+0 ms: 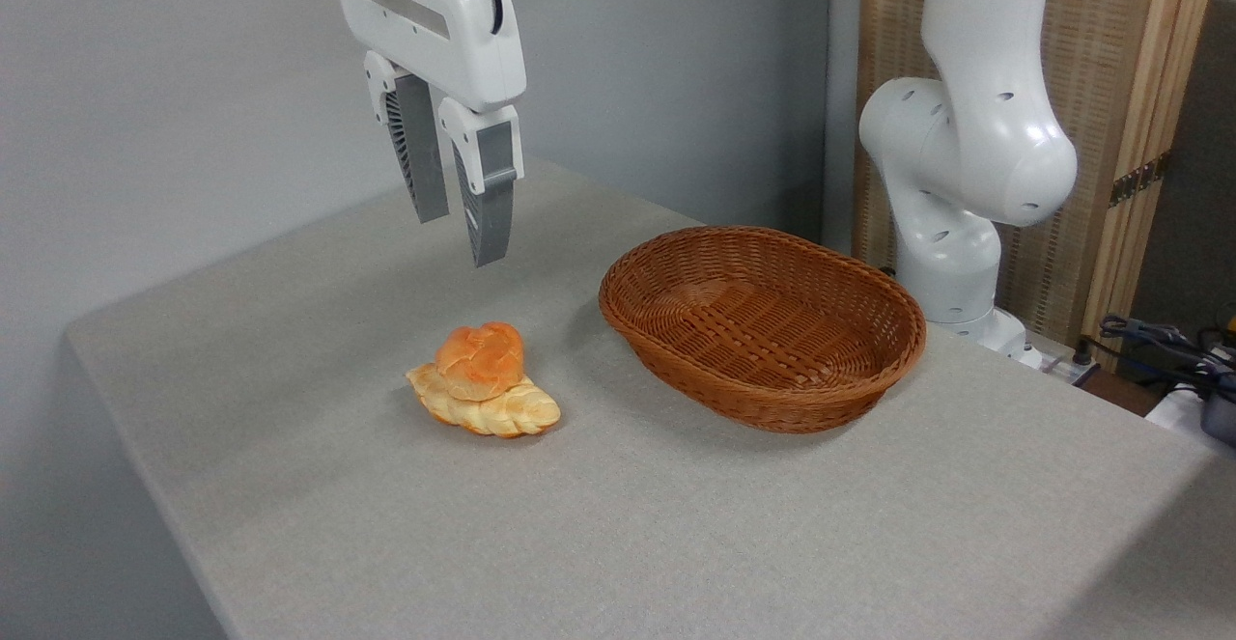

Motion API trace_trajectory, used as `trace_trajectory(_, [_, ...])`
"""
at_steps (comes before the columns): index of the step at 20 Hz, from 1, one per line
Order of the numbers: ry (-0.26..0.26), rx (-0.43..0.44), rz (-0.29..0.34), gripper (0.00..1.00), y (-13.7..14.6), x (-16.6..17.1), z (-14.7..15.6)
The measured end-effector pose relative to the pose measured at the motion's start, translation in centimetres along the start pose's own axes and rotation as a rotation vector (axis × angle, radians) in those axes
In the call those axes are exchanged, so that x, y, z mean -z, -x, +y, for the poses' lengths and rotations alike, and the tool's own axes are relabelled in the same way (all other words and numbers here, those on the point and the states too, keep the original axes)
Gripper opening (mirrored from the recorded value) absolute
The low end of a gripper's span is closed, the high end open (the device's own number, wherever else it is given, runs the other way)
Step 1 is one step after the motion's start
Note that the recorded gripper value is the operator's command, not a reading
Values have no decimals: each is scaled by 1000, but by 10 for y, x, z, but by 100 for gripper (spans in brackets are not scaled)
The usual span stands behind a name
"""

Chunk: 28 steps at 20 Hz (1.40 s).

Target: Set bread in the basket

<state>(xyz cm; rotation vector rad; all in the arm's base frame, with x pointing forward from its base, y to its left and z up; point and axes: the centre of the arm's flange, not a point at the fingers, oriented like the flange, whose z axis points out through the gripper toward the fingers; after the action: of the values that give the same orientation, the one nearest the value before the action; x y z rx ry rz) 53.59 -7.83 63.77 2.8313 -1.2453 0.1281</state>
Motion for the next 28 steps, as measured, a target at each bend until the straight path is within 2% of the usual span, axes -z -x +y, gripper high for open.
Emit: trace_trajectory(28, [4, 1, -16, 100, -1, -4, 2])
